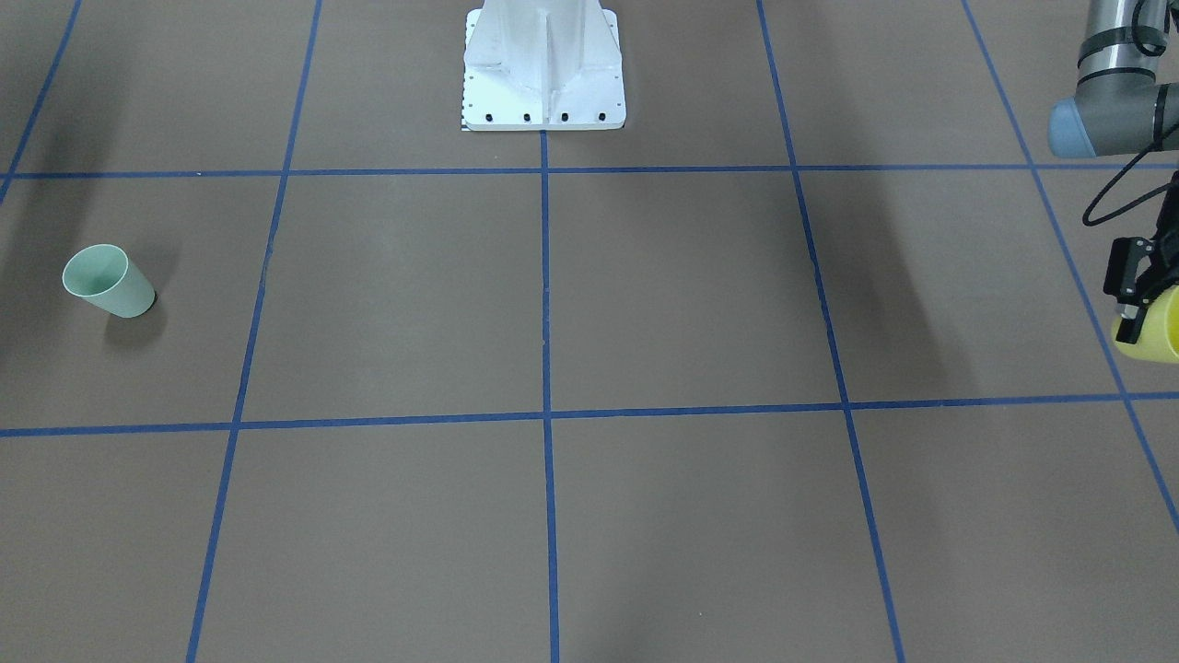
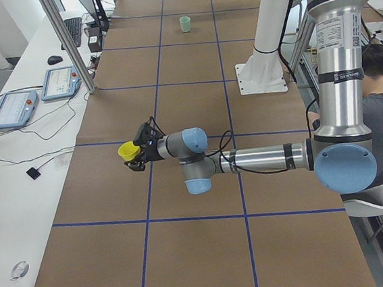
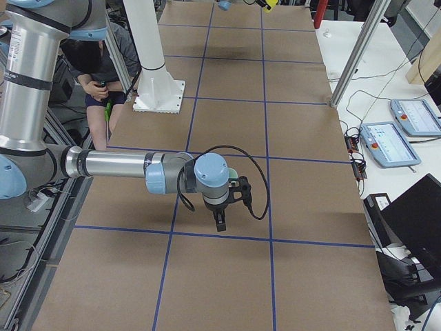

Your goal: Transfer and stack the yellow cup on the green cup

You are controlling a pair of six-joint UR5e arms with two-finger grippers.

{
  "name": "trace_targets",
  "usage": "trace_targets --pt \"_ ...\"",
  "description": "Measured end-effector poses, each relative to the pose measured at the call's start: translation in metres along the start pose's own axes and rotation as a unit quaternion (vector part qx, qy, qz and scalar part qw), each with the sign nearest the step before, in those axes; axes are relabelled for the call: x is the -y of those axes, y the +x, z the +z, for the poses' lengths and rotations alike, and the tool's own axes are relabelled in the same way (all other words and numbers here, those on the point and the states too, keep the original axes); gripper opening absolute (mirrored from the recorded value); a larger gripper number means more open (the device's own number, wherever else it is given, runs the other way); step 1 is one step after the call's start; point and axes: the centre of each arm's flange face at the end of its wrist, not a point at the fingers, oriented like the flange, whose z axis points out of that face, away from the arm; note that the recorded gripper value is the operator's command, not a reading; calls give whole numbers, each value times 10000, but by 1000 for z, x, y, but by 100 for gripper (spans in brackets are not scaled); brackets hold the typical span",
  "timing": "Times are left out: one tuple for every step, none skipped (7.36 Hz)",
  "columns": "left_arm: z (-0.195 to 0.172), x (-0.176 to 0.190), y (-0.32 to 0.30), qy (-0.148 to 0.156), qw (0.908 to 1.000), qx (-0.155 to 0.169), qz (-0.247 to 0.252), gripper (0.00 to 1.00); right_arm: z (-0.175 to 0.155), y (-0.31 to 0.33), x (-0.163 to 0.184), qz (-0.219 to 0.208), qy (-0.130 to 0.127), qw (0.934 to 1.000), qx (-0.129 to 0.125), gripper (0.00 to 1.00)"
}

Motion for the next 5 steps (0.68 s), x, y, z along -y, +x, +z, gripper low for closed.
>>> trace_targets --pt "-4 13 22 17 9988 -472 147 0 -1 -1 1 -4 18 10000 8 100" --pt "-7 24 40 51 9950 -895 448 0 -3 -3 3 -4 41 10000 11 100" --pt "-8 29 53 35 9885 -1258 836 0 -6 -6 9 -34 85 10000 8 100" --pt "-7 33 66 -29 9792 -1623 1215 0 -10 -9 21 -95 151 9998 34 100" --pt "-5 37 76 -91 9695 -1936 1501 0 -13 -13 29 -161 223 9996 99 100"
